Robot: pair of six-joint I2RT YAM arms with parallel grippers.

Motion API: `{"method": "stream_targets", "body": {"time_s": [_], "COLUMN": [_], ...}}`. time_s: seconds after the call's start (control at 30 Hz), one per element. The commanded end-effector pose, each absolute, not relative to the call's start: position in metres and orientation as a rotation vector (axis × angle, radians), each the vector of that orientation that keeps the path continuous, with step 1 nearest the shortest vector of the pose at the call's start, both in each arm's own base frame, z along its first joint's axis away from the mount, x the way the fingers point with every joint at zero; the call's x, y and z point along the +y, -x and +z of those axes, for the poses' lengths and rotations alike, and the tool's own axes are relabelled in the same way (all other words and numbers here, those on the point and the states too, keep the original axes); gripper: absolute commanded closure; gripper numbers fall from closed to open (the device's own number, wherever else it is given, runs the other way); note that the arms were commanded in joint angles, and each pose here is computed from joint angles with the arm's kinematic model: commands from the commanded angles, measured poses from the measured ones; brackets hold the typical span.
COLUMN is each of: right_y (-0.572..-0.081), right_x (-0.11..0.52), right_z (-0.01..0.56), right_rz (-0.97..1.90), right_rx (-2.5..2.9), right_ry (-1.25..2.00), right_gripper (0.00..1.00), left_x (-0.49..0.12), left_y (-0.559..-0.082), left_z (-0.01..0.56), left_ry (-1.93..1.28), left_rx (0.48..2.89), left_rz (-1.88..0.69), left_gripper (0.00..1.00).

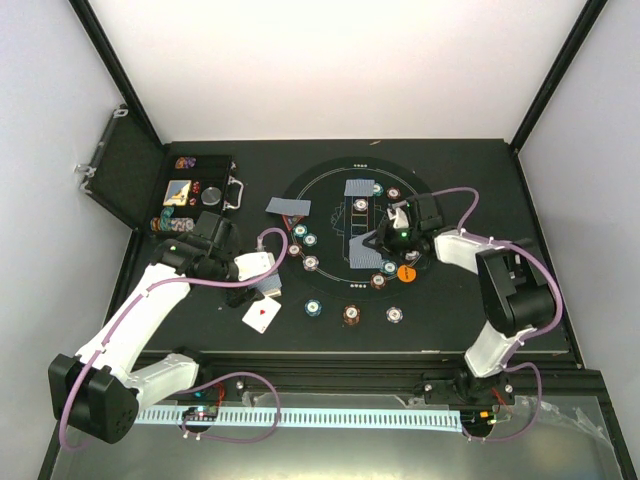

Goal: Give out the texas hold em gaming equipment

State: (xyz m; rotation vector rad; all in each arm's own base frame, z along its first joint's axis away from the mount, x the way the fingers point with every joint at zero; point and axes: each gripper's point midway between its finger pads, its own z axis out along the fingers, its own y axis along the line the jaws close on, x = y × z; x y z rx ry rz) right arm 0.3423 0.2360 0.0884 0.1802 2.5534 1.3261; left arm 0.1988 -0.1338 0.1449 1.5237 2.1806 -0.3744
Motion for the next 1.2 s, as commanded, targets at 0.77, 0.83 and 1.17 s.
{"method": "stream_targets", "body": {"time_s": [0.77, 0.83, 1.17], "right_y": [-0.327, -0.308, -0.229], "right_x": [0.261, 0.297, 0.412], "right_z": [0.136, 0.152, 0.182], "right_rz": [1.130, 1.335, 1.779], "right_rx": [2.539, 2.481, 2.411], "right_ry": [0.015, 0.072, 0.331], "right_gripper": [0.25, 0.19, 0.11], "left_x": [-0.139, -0.139, -0.139], "left_y": [-0.208, -0.208, -0.208], "left_z": [0.162, 0.163, 0.166], "left_ry": [-1.503, -1.500, -1.498], "left_rx": [2.124, 2.122, 2.117], "left_rz": [-0.370, -0.373, -0.374], "left_gripper": [0.98, 0.98, 0.98]}}
